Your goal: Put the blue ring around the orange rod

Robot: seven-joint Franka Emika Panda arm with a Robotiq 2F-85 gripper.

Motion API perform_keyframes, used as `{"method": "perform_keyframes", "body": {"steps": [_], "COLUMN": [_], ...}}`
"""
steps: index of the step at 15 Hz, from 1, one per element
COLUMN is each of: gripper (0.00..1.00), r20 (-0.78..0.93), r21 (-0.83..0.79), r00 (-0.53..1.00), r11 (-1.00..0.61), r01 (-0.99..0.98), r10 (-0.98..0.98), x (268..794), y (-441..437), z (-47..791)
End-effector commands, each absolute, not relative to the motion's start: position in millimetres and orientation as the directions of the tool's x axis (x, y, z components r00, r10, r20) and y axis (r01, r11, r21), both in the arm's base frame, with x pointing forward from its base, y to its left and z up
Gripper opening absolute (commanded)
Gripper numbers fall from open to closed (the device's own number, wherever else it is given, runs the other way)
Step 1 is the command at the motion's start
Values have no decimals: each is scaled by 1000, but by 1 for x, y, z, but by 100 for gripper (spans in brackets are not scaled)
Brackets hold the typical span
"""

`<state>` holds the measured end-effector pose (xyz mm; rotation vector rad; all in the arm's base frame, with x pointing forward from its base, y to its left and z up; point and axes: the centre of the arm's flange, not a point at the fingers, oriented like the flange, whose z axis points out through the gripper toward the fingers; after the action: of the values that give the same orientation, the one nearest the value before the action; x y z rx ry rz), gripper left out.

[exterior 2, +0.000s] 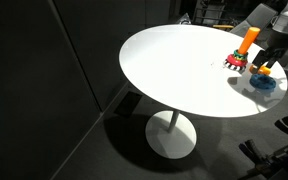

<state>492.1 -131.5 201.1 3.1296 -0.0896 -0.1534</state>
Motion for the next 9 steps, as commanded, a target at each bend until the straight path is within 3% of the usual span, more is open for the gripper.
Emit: {"method": "perform_keyframes", "body": {"steps": [1, 9], "gripper": [100, 100], "r20": [-78, -96], "r21": [9, 17], "r00": [997, 995], "r11": [-1000, -1000], "r01": [-26, 2], "r10": [-26, 1], "x": [491, 482], "y": [-129, -114], "z": [193, 180]}}
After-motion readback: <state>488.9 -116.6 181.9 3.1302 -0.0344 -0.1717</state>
